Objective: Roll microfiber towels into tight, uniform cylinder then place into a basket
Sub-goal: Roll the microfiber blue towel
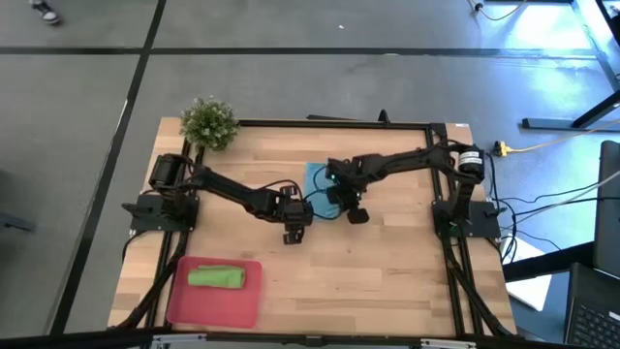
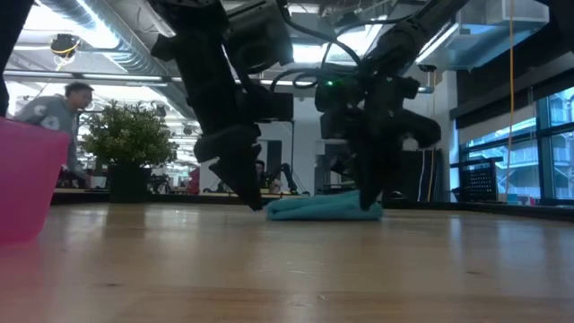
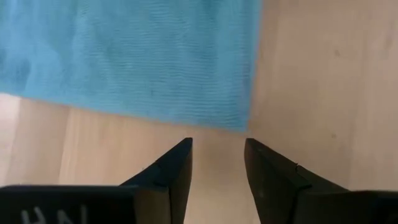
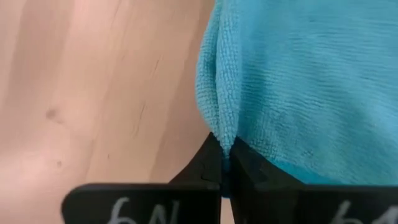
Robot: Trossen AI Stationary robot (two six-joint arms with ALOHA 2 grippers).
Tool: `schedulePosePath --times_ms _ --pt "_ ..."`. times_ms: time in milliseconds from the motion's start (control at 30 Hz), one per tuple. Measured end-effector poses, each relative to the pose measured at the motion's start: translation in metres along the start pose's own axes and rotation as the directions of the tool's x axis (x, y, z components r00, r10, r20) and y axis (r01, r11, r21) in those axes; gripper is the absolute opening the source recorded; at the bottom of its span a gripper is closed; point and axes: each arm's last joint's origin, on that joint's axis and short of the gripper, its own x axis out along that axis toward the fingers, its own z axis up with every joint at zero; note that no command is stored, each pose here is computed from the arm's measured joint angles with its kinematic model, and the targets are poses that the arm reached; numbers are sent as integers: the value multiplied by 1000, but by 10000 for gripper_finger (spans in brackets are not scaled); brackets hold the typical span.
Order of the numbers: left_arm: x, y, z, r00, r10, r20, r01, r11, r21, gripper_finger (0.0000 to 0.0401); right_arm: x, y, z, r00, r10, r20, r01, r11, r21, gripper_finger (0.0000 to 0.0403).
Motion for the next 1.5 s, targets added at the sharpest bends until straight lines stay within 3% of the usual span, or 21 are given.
schedulePosePath --times_ms 233,567,800,1033,1200,1367,1500 --pt "-12 -3 2 999 -12 30 11 1000 6 137 -26 -22 -1 997 72 34 -76 989 126 6" --pt "-16 -2 7 996 -18 83 19 1000 -7 137 -43 -46 -16 972 178 152 -216 933 289 6" --pt "-15 4 16 987 -33 155 40 998 -45 137 -44 -48 -17 971 177 161 -218 931 294 6" --pt "-16 -4 14 951 -287 111 275 954 116 137 -44 -48 -17 971 174 164 -216 932 291 6" --pt "-7 1 18 958 -244 151 227 966 123 137 -45 -48 -17 971 173 165 -216 932 291 6" --pt "18 -3 18 938 -314 146 307 949 71 137 -45 -48 -17 971 174 165 -216 932 291 6" --pt "25 0 14 975 -182 128 180 983 29 137 -45 -48 -17 971 174 164 -216 932 291 6"
